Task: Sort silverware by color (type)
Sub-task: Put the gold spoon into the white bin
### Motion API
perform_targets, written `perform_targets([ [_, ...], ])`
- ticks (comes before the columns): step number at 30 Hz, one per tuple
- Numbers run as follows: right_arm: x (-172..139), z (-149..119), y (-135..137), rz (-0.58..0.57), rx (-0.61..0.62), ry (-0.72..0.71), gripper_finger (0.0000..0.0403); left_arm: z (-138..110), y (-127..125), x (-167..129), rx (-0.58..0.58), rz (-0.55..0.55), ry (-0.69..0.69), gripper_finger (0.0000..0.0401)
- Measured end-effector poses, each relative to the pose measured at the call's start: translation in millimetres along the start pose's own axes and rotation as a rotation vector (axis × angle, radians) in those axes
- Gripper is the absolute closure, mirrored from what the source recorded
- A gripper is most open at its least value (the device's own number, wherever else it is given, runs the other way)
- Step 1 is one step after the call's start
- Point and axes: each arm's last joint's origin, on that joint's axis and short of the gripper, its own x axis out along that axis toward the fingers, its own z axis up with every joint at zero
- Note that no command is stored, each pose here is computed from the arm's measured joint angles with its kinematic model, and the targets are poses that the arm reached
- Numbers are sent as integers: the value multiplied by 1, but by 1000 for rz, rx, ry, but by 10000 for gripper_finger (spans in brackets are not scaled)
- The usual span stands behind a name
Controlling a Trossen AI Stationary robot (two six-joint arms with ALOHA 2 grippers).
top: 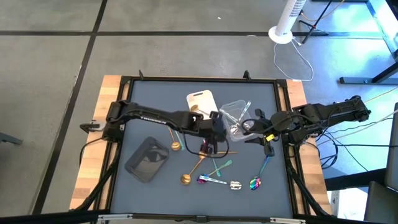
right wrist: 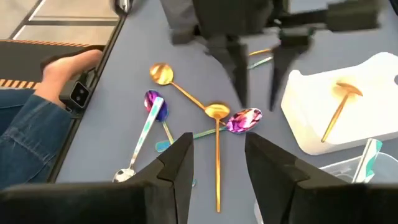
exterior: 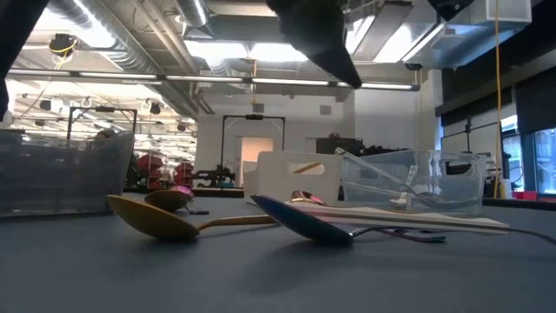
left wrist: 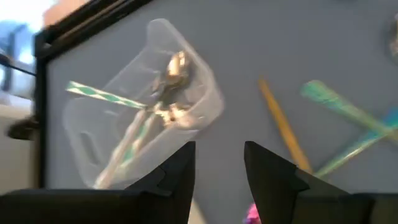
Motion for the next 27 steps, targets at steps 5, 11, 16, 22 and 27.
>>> perform_targets([
  [5,0,0,0,-4,0,1,269,4,-14,-13,-93,-94,-11,269],
  [11,0,0,0,-5,-1,1,269,9,-35,-18,-196,-153,-10,269],
  [16,0,0,0,-5,-1,1,269,13,-52,-23,-250,-180,-8,269],
  [22,0,0,0,-5,-1,1,269,11,-75,-30,-304,-215,63,269],
  [27,0,0,0,-6,-1,1,269,1,-92,-37,-473,-210,210,269],
])
